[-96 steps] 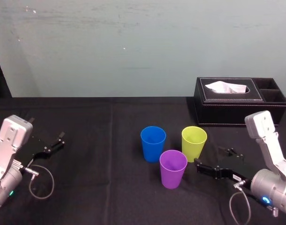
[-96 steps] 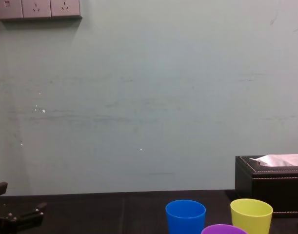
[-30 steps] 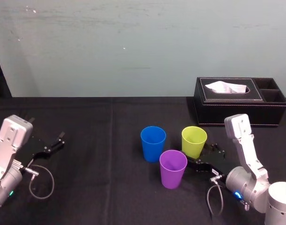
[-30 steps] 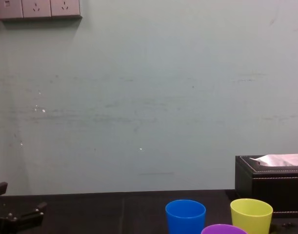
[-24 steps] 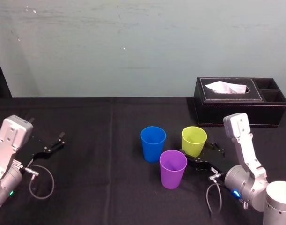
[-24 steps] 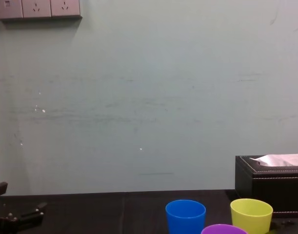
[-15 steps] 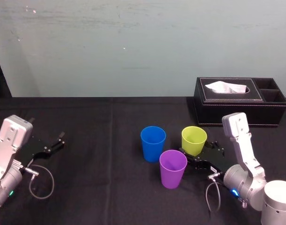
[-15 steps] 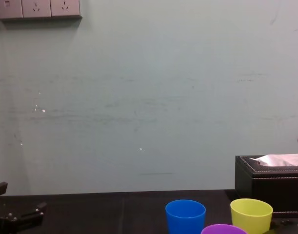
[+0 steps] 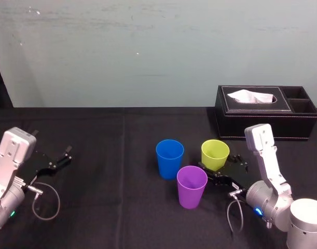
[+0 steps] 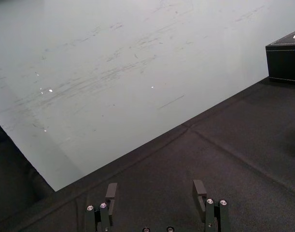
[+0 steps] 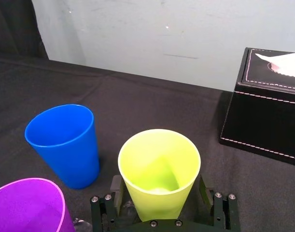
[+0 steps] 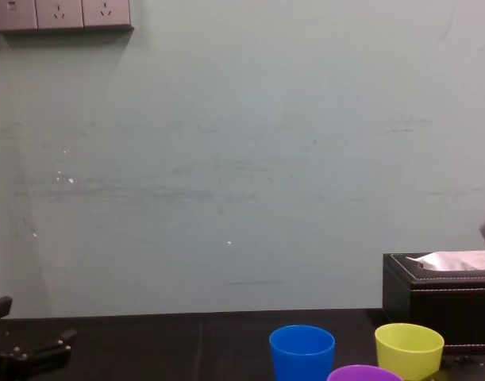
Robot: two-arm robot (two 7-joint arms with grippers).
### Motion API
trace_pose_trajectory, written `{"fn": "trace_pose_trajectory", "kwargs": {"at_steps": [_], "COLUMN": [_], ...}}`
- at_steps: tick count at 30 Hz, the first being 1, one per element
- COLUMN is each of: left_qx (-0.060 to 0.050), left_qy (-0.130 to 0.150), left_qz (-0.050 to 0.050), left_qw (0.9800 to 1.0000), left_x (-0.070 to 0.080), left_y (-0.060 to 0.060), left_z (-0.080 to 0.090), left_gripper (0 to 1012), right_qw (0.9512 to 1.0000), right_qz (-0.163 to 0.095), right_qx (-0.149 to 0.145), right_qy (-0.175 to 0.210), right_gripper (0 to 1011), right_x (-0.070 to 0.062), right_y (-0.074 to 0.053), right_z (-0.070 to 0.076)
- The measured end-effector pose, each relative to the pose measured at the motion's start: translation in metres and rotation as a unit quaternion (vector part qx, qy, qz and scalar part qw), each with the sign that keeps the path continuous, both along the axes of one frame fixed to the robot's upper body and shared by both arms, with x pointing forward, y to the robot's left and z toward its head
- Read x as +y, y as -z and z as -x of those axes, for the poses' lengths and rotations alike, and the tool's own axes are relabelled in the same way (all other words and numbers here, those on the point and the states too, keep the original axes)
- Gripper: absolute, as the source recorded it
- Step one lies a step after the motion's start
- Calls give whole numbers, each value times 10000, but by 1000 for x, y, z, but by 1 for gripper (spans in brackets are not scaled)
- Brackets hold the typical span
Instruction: Stack the three plastic cups sequentially using one hand.
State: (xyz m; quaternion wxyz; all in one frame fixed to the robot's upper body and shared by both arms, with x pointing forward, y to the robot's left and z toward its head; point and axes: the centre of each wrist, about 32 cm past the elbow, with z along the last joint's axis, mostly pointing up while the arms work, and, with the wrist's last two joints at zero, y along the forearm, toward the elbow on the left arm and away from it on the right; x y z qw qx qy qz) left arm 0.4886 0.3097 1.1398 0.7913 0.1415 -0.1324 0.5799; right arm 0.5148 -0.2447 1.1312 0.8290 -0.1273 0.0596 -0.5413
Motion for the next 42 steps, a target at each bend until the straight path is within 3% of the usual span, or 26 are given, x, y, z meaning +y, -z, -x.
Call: {"fn": "trace_pose_trajectory", "kwargs": {"at_steps": [12,25,38,42], "left_qx": [0,0,0,0], "left_qy": [0,0,0,0], "left_qz": [0,0,0,0], "left_qw": [10000,10000,10000,10000], "left_x": [0,0,0,0], "left_y": [0,0,0,0], "left_z": [0,0,0,0], "left_gripper": [1000,1000,1000,1000], "right_qw": [10000,10000,10000,9999], "right_qz": [2,5,8,65], "right_qx": [10,22,-1,-123], "right_qy": [-8,-13,-31,-101], "right_gripper": [998,721,707,707], "right_x": [0,0,0,-2], "right_y": [0,0,-1,-8], "right_z": [0,1,1,3]}}
